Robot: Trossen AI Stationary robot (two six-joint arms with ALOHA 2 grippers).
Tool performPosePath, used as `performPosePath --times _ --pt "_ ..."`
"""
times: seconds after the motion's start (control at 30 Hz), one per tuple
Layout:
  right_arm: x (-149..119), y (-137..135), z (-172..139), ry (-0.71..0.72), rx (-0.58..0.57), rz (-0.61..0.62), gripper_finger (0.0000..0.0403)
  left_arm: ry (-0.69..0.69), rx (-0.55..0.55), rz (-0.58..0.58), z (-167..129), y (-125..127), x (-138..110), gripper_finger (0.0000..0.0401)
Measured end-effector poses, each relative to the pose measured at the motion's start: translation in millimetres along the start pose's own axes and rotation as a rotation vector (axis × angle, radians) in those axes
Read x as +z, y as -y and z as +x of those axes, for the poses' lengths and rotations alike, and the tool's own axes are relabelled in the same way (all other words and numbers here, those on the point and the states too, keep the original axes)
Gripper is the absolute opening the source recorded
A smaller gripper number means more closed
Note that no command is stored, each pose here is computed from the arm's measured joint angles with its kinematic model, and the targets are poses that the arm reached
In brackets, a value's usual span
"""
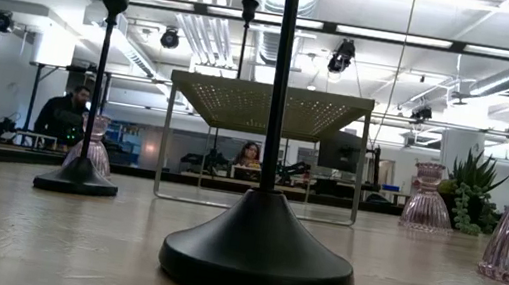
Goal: Pick & Place candle stick holders
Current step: Put the bottom black candle holder on the shelf
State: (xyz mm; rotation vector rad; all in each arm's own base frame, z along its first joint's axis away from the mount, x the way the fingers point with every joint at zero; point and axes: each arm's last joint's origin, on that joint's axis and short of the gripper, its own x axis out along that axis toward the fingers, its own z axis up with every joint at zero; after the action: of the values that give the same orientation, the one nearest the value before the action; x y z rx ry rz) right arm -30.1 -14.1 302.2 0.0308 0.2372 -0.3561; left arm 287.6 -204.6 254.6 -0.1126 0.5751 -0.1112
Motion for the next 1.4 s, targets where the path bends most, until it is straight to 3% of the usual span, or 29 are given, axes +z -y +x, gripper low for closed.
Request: performPosePath --times 0.43,0.93,1.13,1.33,1.4 --pt "0 0 0 0.0 0.0 0.0 0.0384 0.104 -0.039 0.047 29 8 -2 0.0177" --pt "0 0 0 0.0 0.0 0.0 0.0384 0.169 -0.087 0.068 37 -3 10 0.0154" --pt "0 0 0 0.0 0.0 0.0 0.0384 0.193 -0.086 0.075 38 -5 14 0.011" --pt "0 0 0 0.0 0.0 0.0 0.0384 0.194 -0.074 0.045 40 -11 16 0.0026" --pt "0 0 0 0.0 0.0 0.0 0.0384 0.2 -0.071 0.036 40 -12 17 0.0016"
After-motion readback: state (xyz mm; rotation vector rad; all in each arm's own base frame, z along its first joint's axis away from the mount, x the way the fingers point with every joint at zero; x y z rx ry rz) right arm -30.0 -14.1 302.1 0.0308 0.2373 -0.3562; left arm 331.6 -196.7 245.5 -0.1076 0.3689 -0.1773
